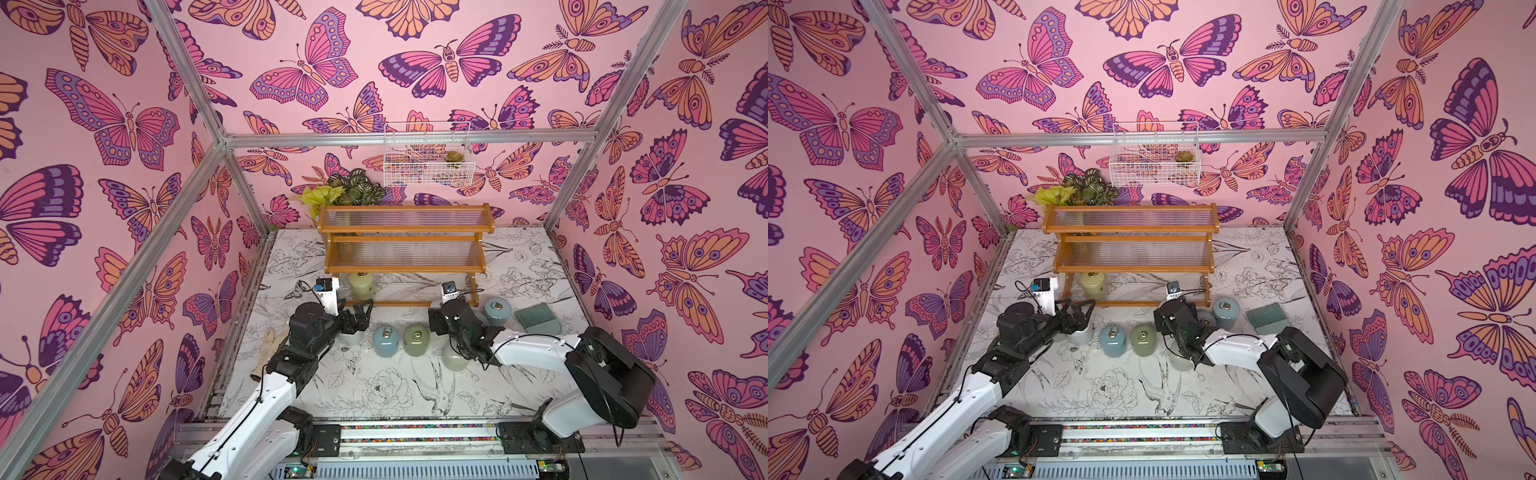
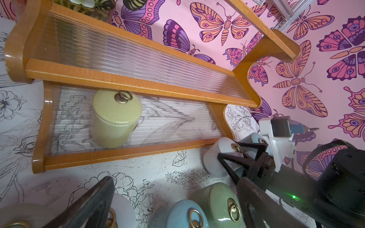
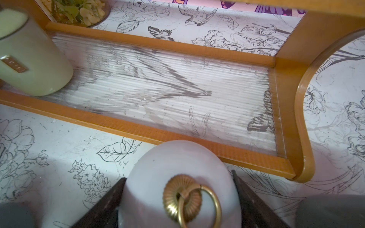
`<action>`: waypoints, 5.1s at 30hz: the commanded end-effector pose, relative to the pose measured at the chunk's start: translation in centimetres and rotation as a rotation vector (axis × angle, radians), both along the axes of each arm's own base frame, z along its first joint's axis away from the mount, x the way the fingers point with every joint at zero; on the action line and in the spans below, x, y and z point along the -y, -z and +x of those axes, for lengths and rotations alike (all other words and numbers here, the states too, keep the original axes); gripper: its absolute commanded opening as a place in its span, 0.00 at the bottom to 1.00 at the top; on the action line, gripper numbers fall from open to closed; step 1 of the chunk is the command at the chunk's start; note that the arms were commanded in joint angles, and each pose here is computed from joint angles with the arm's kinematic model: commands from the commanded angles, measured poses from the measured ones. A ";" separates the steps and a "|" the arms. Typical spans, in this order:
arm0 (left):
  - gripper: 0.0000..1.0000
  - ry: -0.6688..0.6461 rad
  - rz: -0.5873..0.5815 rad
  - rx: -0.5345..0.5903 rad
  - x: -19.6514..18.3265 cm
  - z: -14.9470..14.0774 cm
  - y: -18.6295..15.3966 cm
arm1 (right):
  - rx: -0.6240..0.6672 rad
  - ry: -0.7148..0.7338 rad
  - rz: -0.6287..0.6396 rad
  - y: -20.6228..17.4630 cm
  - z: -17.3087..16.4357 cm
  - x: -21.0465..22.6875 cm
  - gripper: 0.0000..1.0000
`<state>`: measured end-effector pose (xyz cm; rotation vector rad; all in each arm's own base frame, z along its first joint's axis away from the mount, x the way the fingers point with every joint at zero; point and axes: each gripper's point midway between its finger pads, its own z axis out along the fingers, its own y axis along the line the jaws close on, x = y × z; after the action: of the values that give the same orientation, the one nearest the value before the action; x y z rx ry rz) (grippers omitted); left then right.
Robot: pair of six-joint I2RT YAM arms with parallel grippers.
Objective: Remove the tea canisters from the shelf
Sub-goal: Place the tea canister at the center of the board, then pick up the tea canister from the shelf.
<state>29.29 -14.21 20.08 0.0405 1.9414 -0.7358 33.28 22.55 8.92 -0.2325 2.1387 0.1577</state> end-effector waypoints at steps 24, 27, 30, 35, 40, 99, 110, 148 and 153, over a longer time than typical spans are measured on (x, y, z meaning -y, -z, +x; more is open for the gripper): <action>1.00 -0.148 0.077 -0.016 -2.8 0.6 -0.1 | 0.114 -0.163 0.077 -8.0 3.0 -5.7 0.91; 1.00 -0.155 0.079 -0.010 -3.1 0.3 -0.3 | 0.104 -0.249 0.094 -8.0 3.2 -8.4 0.93; 1.00 -0.167 0.085 -0.030 -3.4 0.2 -0.1 | 0.096 -0.306 0.112 -8.1 3.4 -10.9 0.95; 1.00 -0.186 0.081 -0.102 -3.9 0.4 0.3 | 0.065 -0.367 0.140 -7.5 4.1 -14.5 0.96; 1.00 -0.214 0.044 -0.146 -4.9 0.8 0.7 | 0.042 -0.420 0.182 -6.7 4.9 -17.3 0.97; 1.00 -0.176 -0.068 -0.124 -5.2 1.5 2.2 | 0.164 -0.489 0.221 -3.5 10.2 -25.8 0.76; 1.00 -0.180 -0.067 -0.115 -5.3 1.4 1.8 | 0.275 -0.529 0.197 -8.7 9.0 -24.4 0.77; 1.00 -0.184 -0.046 -0.116 -5.5 1.1 2.0 | 0.500 -0.559 0.282 -16.5 7.0 -22.5 0.78; 1.00 -0.188 -0.045 -0.114 -5.6 1.1 1.9 | 0.510 -0.565 0.282 -16.6 6.9 -22.5 0.79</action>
<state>30.71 -9.02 18.87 -0.2112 1.9906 -0.6943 39.95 44.99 14.21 -0.7377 1.7763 0.5843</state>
